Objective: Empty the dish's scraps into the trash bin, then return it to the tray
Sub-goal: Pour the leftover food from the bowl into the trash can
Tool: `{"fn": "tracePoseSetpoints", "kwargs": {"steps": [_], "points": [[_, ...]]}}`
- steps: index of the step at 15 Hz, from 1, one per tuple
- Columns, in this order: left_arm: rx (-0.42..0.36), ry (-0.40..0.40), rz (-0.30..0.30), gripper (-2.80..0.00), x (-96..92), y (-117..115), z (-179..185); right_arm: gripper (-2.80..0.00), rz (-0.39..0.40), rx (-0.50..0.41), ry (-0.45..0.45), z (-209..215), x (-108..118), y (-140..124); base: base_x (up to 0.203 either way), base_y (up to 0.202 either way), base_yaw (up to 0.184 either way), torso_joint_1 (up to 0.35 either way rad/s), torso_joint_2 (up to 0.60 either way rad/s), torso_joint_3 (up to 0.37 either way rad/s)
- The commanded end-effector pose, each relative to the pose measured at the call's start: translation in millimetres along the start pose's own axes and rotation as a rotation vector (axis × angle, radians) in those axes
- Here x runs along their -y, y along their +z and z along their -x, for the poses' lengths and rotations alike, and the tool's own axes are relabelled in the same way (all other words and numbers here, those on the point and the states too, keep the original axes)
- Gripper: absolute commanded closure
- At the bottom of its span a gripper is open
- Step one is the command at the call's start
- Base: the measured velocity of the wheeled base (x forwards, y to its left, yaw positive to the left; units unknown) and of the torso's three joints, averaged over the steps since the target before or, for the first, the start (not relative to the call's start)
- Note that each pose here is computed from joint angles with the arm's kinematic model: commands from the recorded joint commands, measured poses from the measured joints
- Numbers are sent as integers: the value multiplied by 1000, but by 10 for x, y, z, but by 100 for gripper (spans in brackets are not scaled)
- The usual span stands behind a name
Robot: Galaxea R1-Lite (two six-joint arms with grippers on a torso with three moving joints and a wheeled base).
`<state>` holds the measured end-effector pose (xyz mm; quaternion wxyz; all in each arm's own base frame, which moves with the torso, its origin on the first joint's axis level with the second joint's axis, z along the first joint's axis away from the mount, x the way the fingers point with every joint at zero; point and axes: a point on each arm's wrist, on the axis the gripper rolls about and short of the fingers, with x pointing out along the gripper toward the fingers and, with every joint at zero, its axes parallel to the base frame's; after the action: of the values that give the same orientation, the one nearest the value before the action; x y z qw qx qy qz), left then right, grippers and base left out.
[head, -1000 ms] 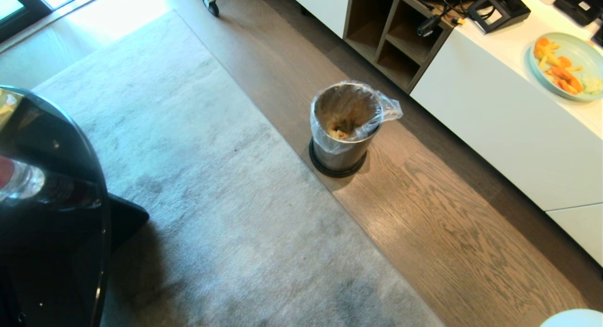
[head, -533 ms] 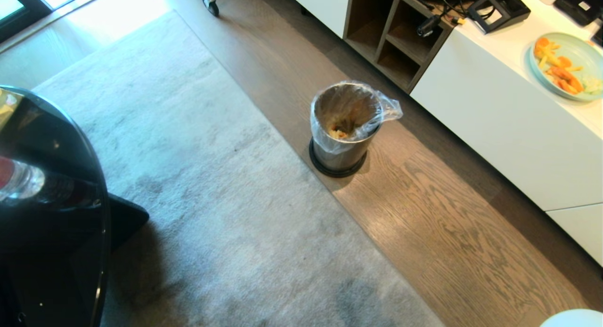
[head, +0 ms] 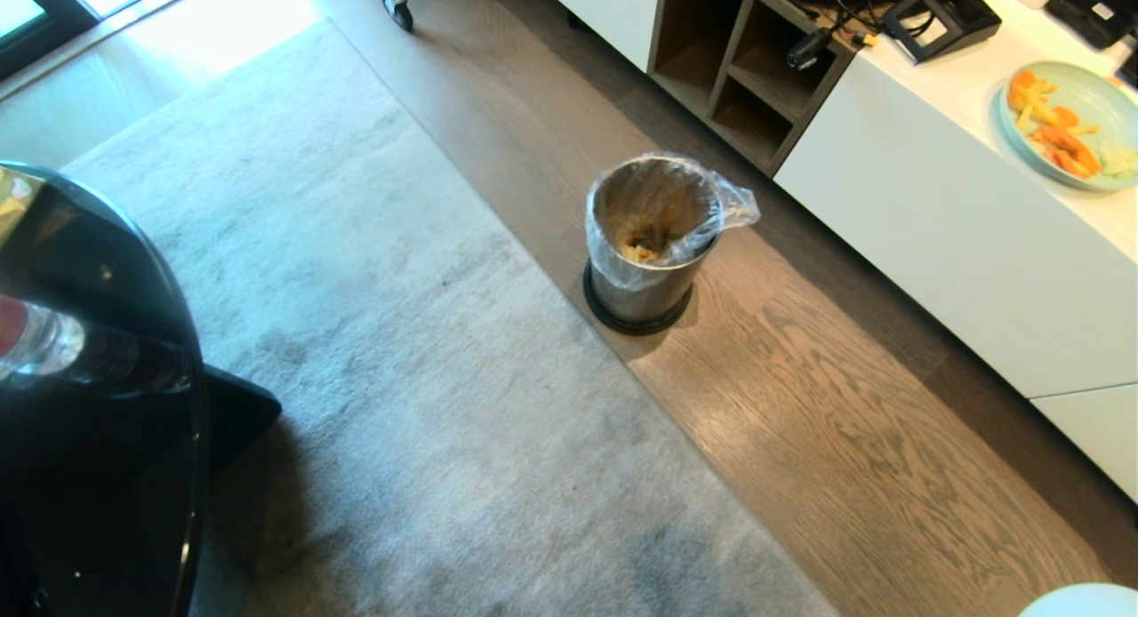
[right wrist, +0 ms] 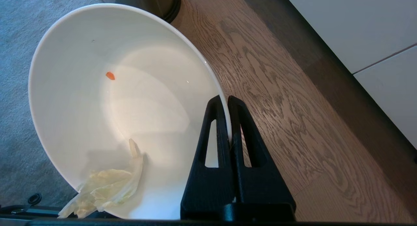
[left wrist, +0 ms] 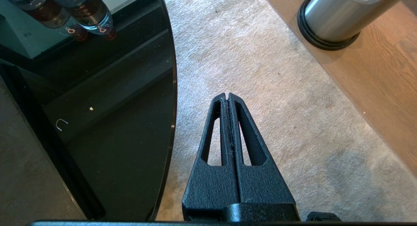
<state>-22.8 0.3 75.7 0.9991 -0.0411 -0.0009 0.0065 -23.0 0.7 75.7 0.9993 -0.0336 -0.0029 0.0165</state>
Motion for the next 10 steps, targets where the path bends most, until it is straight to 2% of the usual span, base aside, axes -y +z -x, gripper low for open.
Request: {"fn": "tracePoseSetpoints", "kwargs": {"steps": [1, 8, 10], "points": [[0, 1, 1, 0, 0, 0, 0, 0, 2, -1, 2, -1, 0, 1, 0, 0, 0, 0, 0, 0], [0, 1, 1, 0, 0, 0, 0, 0, 29, 19, -2, 3, 2, 32, 0, 0, 0, 0, 0, 0], [2, 1, 1, 0, 0, 1, 0, 0, 70, 60, 1, 49, 9, 173, 0, 0, 0, 0, 0, 0]]}}
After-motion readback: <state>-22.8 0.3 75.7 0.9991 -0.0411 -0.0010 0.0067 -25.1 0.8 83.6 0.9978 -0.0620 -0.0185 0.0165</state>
